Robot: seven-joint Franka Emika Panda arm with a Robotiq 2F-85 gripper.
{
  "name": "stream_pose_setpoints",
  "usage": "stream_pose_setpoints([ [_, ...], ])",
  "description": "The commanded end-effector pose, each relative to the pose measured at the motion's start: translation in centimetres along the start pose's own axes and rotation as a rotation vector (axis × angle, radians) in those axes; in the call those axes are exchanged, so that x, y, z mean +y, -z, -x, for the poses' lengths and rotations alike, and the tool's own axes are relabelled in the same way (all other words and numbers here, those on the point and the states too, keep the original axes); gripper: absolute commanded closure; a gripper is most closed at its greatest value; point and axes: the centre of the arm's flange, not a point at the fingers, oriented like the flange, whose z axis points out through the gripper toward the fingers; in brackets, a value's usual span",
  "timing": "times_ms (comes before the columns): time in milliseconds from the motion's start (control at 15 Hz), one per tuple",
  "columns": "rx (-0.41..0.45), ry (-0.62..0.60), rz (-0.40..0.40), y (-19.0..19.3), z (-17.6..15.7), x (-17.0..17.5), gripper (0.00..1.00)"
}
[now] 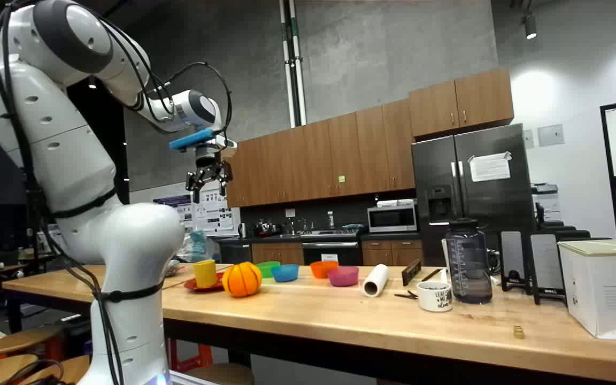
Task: Put the blue bowl in the green bowl.
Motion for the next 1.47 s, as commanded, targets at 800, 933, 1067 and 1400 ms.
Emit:
stream_pose_setpoints([
  [800, 0.119, 0.0, -0.035, -2.2, -3.4, -3.4, 0.0],
  [933, 0.153, 0.022, -0.02, -3.3, -4.9, -4.6, 0.0],
  [1067, 0.173, 0.057, -0.021, -4.5, -6.7, -5.5, 0.0],
  [1400, 0.222, 0.104, -0.018, -6.9, -11.1, -6.9, 0.0],
])
